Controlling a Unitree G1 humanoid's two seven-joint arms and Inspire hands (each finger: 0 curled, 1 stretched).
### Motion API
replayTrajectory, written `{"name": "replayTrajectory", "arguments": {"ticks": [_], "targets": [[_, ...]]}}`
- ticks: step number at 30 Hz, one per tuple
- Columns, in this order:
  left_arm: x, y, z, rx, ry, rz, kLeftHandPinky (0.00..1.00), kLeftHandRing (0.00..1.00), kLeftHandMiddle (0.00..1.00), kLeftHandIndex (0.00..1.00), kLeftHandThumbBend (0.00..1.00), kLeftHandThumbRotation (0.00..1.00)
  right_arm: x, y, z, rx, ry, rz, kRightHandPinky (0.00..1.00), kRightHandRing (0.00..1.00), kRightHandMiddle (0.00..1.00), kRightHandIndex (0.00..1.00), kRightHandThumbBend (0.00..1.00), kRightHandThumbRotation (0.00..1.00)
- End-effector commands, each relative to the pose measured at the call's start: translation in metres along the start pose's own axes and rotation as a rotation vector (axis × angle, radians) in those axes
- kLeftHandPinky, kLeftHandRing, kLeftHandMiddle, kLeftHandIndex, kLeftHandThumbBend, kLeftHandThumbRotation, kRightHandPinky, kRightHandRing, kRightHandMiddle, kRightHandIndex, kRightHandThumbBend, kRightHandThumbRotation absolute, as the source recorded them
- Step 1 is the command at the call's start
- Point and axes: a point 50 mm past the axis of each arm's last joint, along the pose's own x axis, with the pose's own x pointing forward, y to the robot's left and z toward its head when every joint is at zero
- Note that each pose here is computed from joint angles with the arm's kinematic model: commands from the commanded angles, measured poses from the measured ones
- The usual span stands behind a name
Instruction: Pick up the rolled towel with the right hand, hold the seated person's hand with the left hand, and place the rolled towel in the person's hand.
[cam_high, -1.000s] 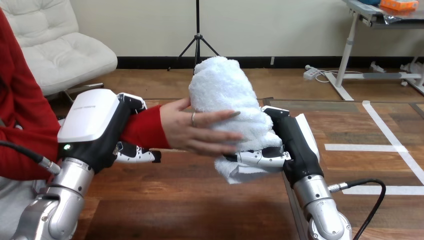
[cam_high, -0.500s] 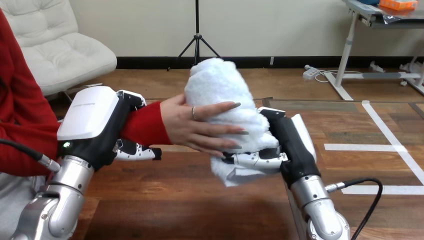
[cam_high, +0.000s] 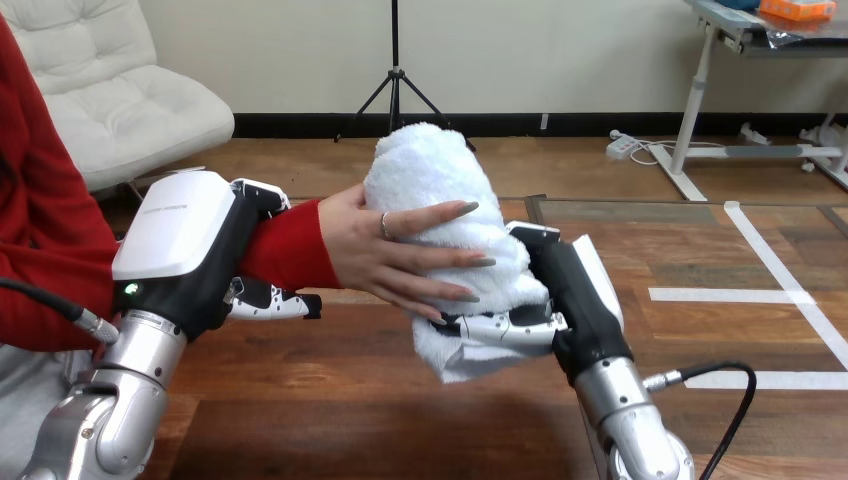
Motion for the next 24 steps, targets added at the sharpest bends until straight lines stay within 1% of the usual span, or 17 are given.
{"name": "replayTrajectory", "arguments": {"ticks": [1, 14, 24], "targets": [[0.0217, 0.0324, 0.0253, -0.005, -0.138, 0.148, 0.28, 0.31, 0.37, 0.37, 0.84, 0.0, 0.0089, 0.0165, 0.0196, 0.0, -0.099, 0.082, 0.28, 0.34, 0.38, 0.42, 0.81, 0.0], [0.0212, 0.0298, 0.0251, -0.008, -0.128, 0.136, 0.28, 0.31, 0.37, 0.37, 0.83, 0.0, 0.0042, 0.0217, 0.0204, 0.008, -0.101, 0.105, 0.29, 0.34, 0.39, 0.42, 0.81, 0.0], [0.0209, 0.028, 0.0256, -0.013, -0.123, 0.131, 0.28, 0.32, 0.37, 0.38, 0.84, 0.0, 0.0023, 0.0222, 0.0204, -0.001, -0.101, 0.113, 0.28, 0.33, 0.38, 0.42, 0.81, 0.0]]}}
